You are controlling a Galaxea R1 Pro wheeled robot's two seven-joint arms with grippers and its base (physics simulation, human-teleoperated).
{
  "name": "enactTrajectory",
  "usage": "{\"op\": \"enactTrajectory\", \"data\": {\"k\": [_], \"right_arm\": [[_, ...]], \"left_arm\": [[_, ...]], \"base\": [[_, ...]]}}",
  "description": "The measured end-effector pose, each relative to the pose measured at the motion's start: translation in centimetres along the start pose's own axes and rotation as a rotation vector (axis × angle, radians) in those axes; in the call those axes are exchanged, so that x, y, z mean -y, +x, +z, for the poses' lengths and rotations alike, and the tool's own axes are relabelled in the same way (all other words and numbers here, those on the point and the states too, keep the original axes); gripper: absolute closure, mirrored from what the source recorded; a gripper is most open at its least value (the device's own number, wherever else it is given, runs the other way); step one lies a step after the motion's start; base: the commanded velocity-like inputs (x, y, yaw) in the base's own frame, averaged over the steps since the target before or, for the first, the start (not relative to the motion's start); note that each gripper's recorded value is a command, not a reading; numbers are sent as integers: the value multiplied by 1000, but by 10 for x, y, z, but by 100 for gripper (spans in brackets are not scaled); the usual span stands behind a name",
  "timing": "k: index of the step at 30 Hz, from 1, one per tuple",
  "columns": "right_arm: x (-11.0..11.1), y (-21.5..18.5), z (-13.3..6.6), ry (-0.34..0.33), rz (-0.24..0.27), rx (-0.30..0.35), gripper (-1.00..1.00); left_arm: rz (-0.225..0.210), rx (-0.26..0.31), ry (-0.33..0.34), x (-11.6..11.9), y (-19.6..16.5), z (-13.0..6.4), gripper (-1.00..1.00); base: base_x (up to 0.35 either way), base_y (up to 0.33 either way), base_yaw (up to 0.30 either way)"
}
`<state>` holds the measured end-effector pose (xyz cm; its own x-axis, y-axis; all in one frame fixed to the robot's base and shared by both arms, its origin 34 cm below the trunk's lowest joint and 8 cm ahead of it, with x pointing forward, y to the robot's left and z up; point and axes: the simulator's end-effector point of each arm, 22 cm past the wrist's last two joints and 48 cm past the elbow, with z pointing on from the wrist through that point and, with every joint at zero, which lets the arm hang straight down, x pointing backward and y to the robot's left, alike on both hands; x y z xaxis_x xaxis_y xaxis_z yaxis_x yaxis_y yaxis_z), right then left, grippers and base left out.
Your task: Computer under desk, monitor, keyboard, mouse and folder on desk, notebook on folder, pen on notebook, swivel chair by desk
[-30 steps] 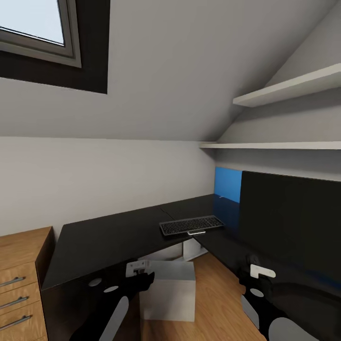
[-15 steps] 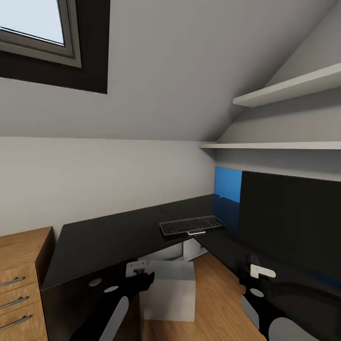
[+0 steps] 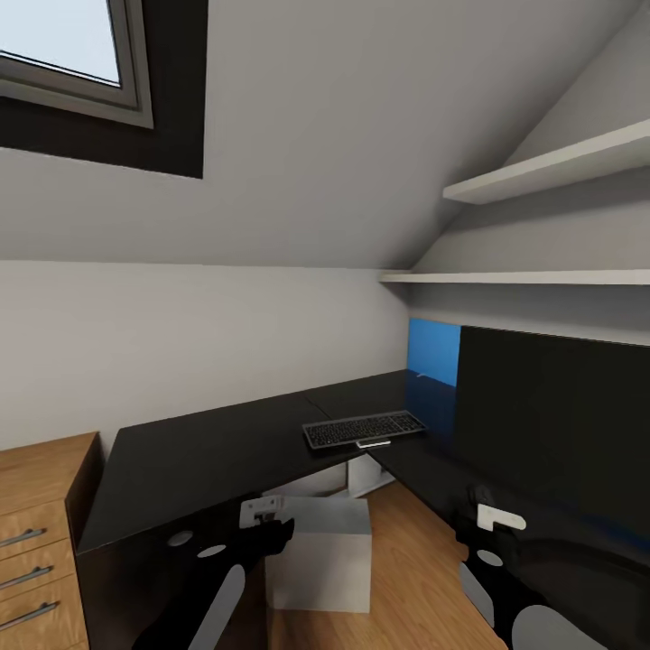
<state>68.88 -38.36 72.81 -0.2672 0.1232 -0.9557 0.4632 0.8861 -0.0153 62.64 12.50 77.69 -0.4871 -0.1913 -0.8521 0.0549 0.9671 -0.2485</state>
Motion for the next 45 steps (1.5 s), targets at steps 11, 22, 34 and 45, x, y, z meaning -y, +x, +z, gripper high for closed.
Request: {"op": "enactTrajectory", "data": {"k": [11,22,34,45], "right_arm": [[0,0,0,0,-1,0,-100],[0,-1,0,0,3,0,-100],[0,0,0,0,3,0,-100],[0,-1,-1,3,4,2,-100]], "left_arm": [[0,0,-2,-2,0,0,-100],[1,2,-3,-2,-1,0,-100],[1,2,-3,-2,-1,0,-100],[2,3,-3,-2,-1,-1,-100]], "base": [[0,0,-7],[0,0,-21],[0,0,-2],[0,0,-21]]}}
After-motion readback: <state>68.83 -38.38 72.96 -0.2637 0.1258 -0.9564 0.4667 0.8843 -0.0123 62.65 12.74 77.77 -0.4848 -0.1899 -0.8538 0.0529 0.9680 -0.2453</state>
